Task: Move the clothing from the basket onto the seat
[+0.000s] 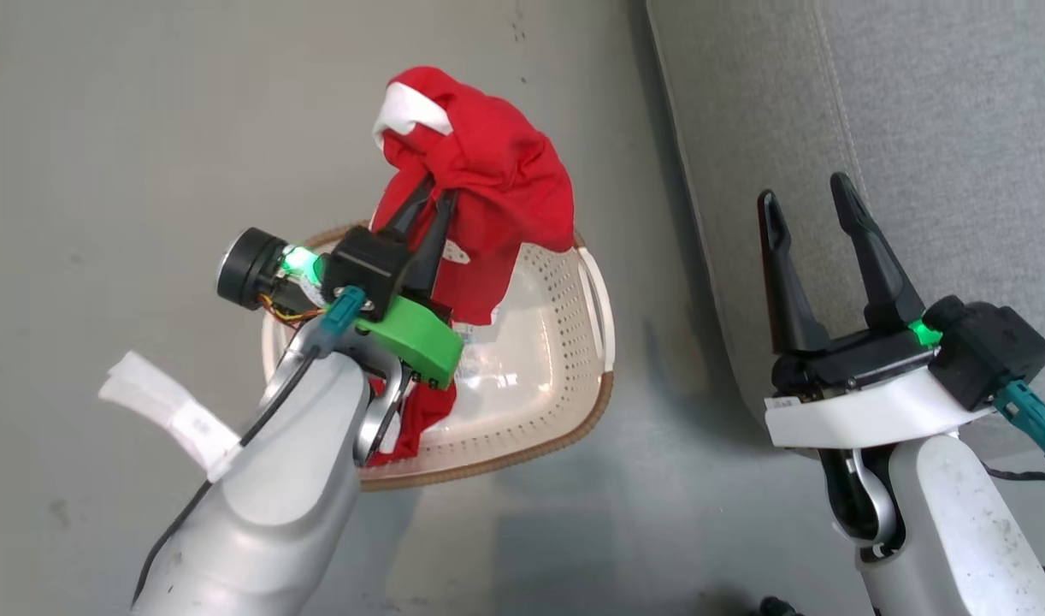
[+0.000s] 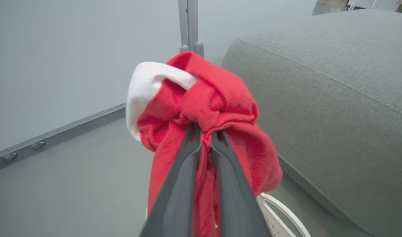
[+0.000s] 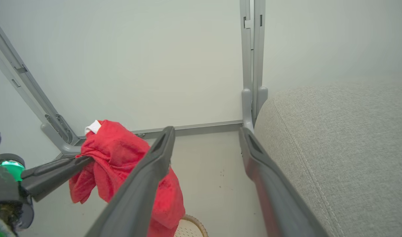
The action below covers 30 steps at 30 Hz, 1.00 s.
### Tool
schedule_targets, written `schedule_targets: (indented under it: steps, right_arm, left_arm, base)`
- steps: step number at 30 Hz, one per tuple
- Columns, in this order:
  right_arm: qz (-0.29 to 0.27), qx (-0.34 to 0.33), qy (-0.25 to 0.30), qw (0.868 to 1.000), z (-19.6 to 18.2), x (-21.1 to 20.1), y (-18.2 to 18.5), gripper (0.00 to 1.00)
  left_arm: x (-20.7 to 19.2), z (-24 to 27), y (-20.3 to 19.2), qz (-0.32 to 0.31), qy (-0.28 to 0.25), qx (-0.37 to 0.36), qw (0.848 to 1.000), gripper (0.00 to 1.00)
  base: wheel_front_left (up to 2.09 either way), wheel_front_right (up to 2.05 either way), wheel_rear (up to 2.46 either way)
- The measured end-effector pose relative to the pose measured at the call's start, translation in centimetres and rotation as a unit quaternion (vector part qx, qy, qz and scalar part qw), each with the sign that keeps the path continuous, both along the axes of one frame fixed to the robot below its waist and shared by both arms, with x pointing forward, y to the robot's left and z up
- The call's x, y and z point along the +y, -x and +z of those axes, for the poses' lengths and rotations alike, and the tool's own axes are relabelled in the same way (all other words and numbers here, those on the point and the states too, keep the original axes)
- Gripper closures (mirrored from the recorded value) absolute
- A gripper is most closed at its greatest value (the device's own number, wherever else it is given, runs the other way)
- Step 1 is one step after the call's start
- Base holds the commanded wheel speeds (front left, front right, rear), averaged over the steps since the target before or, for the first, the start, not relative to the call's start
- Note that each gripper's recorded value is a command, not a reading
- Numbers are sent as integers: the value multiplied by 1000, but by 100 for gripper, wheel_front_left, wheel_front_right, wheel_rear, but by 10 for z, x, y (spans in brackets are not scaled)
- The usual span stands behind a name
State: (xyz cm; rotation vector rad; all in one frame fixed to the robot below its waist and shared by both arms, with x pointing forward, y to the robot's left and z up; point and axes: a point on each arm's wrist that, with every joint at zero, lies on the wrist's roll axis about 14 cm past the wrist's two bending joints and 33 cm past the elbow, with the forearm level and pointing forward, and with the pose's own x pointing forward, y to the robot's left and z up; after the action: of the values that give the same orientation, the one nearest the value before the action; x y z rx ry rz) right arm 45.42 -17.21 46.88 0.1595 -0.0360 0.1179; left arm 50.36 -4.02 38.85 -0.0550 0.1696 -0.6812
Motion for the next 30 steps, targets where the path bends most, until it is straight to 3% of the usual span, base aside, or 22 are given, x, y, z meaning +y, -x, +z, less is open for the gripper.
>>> schedule_targets:
  steps: [7,16,30]
  right_arm:
    - [16,-23,-4,1000,22,11,9,0]
    - [33,-40,2,999,48,22,26,0]
    - [48,-39,20,998,68,32,69,0]
  left_arm:
    - [26,82,-5,55,68,-76,993,100]
    - [54,168,17,98,131,-162,973,100]
    - [71,206,80,115,153,-195,962,100]
  base:
    - [0,0,0]
    - [0,0,0]
    - [0,0,0]
